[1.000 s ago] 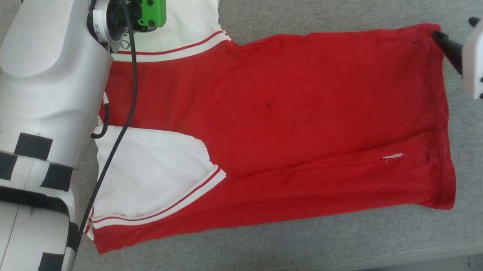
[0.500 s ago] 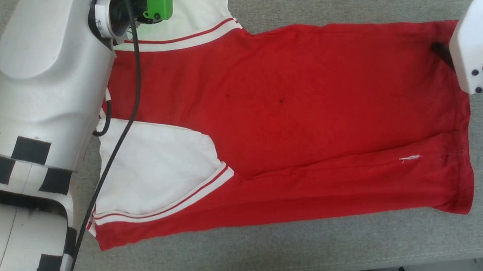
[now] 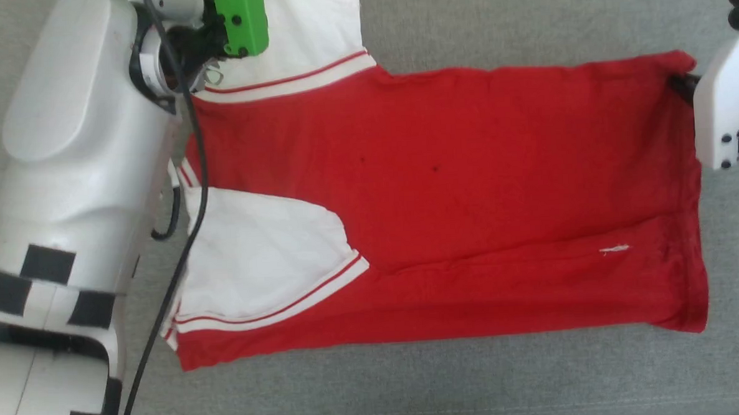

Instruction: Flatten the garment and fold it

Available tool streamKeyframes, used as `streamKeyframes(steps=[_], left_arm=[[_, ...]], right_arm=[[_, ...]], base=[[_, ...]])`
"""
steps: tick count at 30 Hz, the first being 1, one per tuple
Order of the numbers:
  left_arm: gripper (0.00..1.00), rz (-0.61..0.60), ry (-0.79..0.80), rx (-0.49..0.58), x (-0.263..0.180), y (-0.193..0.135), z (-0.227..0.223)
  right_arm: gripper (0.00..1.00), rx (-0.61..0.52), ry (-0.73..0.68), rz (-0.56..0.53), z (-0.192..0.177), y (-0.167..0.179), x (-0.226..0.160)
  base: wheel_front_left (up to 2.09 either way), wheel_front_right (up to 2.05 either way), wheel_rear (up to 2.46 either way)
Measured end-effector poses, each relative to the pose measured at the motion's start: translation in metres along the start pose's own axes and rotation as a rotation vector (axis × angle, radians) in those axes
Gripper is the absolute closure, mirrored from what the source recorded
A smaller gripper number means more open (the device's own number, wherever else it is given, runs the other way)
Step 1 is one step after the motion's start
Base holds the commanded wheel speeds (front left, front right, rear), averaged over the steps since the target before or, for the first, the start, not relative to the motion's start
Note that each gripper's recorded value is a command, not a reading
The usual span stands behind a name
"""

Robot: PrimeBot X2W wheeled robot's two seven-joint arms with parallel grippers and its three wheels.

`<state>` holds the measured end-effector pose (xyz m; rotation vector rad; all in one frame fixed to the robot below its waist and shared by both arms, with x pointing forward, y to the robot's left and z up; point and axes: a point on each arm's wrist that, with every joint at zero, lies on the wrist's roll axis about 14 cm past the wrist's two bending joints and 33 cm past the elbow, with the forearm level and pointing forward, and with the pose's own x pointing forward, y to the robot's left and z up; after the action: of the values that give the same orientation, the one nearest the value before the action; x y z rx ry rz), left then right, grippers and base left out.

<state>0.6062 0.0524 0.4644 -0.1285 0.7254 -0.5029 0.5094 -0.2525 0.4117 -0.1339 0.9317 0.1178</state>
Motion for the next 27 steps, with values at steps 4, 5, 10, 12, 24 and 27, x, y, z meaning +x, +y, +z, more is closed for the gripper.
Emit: streamKeyframes(steps=[4,5,10,12,24,27], left_arm=[[1.0,-0.04,-0.062,0.011,-0.029,-0.017,0.01],[1.0,-0.049,-0.072,0.01,-0.035,-0.021,0.01],[1.0,-0.055,-0.131,0.012,-0.075,-0.03,0.006],[1.0,-0.059,-0.149,0.002,-0.089,-0.033,0.001],[1.0,-0.026,-0.2,-0.213,-0.16,-0.036,-0.083],[1.0,0.007,-0.174,-0.283,-0.163,-0.029,-0.111]], right_arm=[[1.0,0.057,-0.058,0.013,-0.001,0.002,-0.019],[1.0,0.063,-0.062,0.014,-0.003,0.002,-0.023],[1.0,0.097,-0.085,0.02,-0.019,0.007,-0.045],[1.0,0.109,-0.094,0.024,-0.025,0.009,-0.053],[1.0,0.172,-0.119,0.054,-0.067,0.028,-0.079],[1.0,0.177,-0.101,0.055,-0.078,0.029,-0.077]], base=[[0.0,0.0,0.0],[0.0,0.0,0.0],[0.0,0.0,0.0],[0.0,0.0,0.0],[0.0,0.0,0.0],[0.0,0.0,0.0]])
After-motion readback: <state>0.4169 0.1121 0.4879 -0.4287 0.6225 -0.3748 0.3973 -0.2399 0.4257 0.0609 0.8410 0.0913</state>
